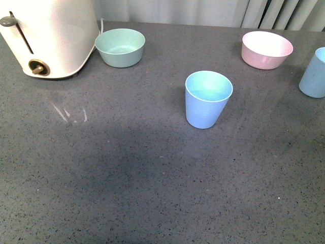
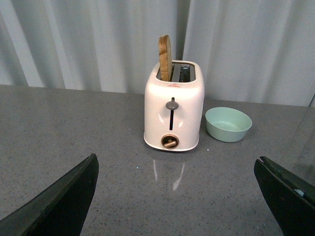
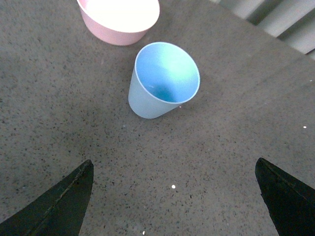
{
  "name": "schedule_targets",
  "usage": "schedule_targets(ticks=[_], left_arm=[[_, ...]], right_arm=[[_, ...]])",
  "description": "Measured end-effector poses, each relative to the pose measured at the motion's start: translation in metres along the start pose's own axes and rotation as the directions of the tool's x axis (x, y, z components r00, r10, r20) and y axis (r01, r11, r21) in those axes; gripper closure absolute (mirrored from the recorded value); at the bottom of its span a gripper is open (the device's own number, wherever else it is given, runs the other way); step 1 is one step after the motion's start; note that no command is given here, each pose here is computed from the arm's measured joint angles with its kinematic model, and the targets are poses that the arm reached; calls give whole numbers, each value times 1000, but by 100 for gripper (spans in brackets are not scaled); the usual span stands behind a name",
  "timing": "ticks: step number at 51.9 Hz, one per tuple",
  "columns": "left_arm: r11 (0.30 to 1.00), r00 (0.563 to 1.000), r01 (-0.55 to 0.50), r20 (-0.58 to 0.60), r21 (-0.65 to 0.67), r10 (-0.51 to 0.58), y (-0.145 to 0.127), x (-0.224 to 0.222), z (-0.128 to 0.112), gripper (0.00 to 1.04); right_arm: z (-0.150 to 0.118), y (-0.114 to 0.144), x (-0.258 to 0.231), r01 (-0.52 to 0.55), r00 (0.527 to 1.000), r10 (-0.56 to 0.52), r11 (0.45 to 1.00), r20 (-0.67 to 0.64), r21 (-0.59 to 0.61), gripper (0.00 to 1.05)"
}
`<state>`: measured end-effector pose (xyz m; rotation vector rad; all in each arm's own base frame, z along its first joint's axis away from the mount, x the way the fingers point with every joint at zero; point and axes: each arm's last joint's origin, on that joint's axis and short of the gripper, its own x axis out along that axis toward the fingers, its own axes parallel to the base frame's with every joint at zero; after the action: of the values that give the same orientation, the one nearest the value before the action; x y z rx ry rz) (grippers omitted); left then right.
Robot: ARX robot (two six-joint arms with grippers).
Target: Stack blue cups with both arms
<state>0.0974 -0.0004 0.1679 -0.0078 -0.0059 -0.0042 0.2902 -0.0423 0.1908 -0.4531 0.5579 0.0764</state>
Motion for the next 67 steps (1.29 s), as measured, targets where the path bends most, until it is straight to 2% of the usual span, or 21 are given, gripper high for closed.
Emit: schedule_targets(ticks=[9, 28, 38, 46, 56, 67], left_arm=[[1000, 1000, 0, 0, 0, 0, 0, 0, 0, 9], [1000, 1000, 0, 0, 0, 0, 0, 0, 0, 9], [1000, 1000, 0, 0, 0, 0, 0, 0, 0, 9], [1000, 1000, 0, 0, 0, 0, 0, 0, 0, 9], [1000, 1000, 0, 0, 0, 0, 0, 0, 0, 9], [1000, 1000, 0, 0, 0, 0, 0, 0, 0, 9]], right_arm=[[11, 4, 47, -58, 995, 52, 996, -89, -64, 9], [26, 17, 108, -119, 983, 102, 987, -150, -109, 10], [33, 20, 130, -132, 980, 111, 984, -163, -122, 42], [31, 20, 138, -149, 973, 124, 982, -192, -117, 74], [28, 16, 137, -178, 967, 156, 979, -200, -98, 101], [25, 7, 110, -260, 954, 237, 959, -184, -110, 103]])
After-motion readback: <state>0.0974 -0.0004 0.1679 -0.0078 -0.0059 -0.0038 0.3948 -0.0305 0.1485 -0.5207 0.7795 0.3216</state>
